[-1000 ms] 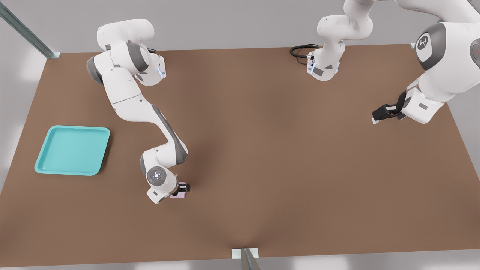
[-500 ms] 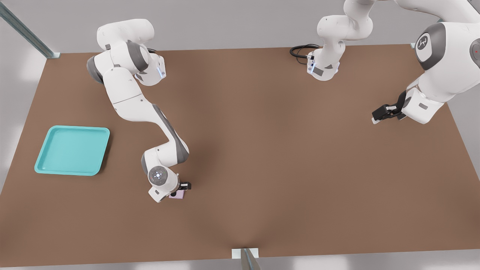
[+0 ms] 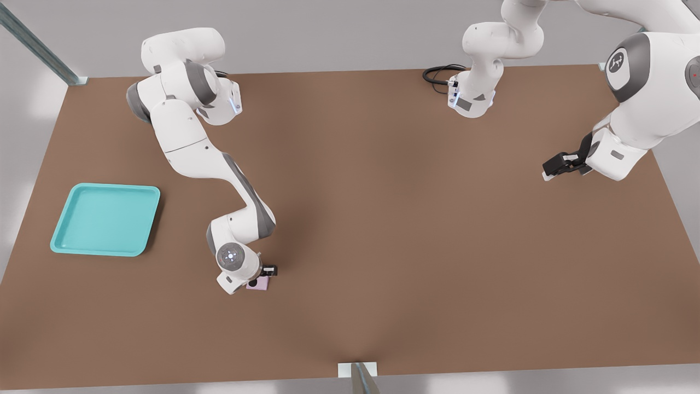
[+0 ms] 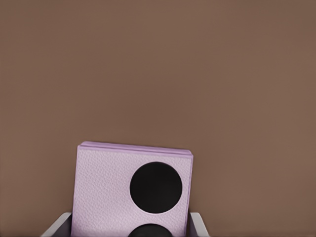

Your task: Keep left arm still and place phone on the tray with right arm

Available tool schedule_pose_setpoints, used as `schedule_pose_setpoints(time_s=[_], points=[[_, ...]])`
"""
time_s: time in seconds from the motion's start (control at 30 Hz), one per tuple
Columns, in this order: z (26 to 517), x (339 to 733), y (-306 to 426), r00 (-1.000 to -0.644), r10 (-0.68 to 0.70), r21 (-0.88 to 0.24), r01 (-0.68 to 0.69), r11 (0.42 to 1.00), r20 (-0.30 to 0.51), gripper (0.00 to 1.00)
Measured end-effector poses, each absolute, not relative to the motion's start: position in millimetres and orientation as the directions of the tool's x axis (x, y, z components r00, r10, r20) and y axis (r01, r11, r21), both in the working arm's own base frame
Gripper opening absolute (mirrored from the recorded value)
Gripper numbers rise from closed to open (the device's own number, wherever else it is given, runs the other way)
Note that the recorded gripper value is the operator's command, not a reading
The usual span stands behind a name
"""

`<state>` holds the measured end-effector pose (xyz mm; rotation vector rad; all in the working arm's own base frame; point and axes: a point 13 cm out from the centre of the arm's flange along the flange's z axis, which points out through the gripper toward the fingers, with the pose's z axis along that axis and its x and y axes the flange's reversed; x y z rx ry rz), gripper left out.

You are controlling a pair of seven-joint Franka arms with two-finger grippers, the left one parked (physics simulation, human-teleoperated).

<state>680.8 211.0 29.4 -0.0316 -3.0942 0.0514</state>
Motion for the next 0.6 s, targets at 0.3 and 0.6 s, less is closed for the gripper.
schedule_pose_setpoints(time_s=[0.3, 0.6], points=[[34.2, 680.8, 214.7, -0.999, 0.018, -0.027, 0.017, 0.999, 0.045, 0.73], [160.0, 706.7, 156.4, -0.996, 0.076, -0.023, 0.077, 0.997, -0.055, 0.73]])
